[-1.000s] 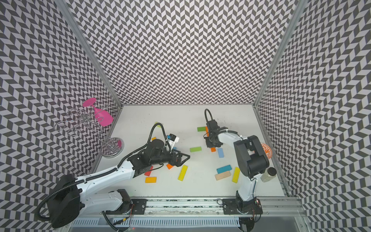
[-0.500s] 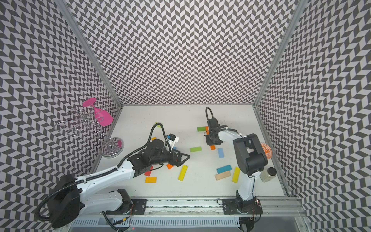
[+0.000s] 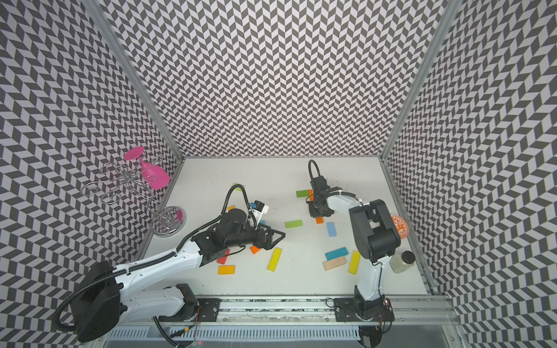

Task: Assemble a giraffe with building blocks
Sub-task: Assemble the building block at the center of the board, then adjust the building block at the center of the board.

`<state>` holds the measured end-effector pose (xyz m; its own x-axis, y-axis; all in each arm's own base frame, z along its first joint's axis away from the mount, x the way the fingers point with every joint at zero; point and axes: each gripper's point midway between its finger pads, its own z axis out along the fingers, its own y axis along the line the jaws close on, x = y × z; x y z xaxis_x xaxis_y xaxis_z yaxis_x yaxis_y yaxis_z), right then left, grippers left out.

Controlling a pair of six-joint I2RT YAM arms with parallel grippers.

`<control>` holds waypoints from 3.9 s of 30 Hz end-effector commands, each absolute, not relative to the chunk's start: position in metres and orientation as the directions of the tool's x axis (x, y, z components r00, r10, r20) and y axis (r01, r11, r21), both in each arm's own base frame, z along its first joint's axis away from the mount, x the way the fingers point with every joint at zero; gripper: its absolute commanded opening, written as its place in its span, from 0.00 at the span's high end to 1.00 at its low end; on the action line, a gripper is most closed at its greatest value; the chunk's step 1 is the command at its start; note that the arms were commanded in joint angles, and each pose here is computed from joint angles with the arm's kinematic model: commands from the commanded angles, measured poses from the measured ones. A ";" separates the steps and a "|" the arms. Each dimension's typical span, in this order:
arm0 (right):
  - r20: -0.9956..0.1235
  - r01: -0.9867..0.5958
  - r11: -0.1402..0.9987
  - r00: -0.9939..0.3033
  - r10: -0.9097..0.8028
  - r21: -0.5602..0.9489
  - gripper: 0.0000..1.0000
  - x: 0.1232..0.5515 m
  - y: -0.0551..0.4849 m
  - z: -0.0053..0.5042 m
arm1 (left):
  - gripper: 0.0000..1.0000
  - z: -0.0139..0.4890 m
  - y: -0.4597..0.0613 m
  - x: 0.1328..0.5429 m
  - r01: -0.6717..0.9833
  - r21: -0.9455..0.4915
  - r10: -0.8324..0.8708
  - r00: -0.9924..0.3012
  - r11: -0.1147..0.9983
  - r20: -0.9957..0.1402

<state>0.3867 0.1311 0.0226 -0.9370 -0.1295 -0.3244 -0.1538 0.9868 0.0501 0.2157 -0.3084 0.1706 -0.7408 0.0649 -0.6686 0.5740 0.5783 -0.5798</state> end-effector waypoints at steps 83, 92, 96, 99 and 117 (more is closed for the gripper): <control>-0.397 0.341 0.925 -0.835 0.381 0.170 0.17 0.294 0.074 0.049 | 0.02 0.169 -0.306 0.200 0.567 -0.563 0.076 -0.742 0.602 -0.666; -0.386 0.351 0.929 -0.846 0.368 0.116 0.20 0.308 0.072 0.034 | 0.02 0.167 -0.307 0.200 0.567 -0.561 0.079 -0.742 0.604 -0.665; -0.365 0.349 0.930 -0.856 0.366 0.112 0.27 0.307 0.074 0.026 | 0.02 0.169 -0.306 0.200 0.567 -0.560 0.074 -0.740 0.604 -0.669; -0.368 0.356 0.928 -0.854 0.369 0.105 0.34 0.305 0.072 0.024 | 0.02 0.168 -0.304 0.200 0.565 -0.558 0.072 -0.739 0.608 -0.670; -0.419 0.597 0.793 -0.694 0.586 0.121 0.63 0.284 0.004 0.033 | 0.02 0.167 -0.303 0.200 0.568 -0.555 0.072 -0.735 0.608 -0.674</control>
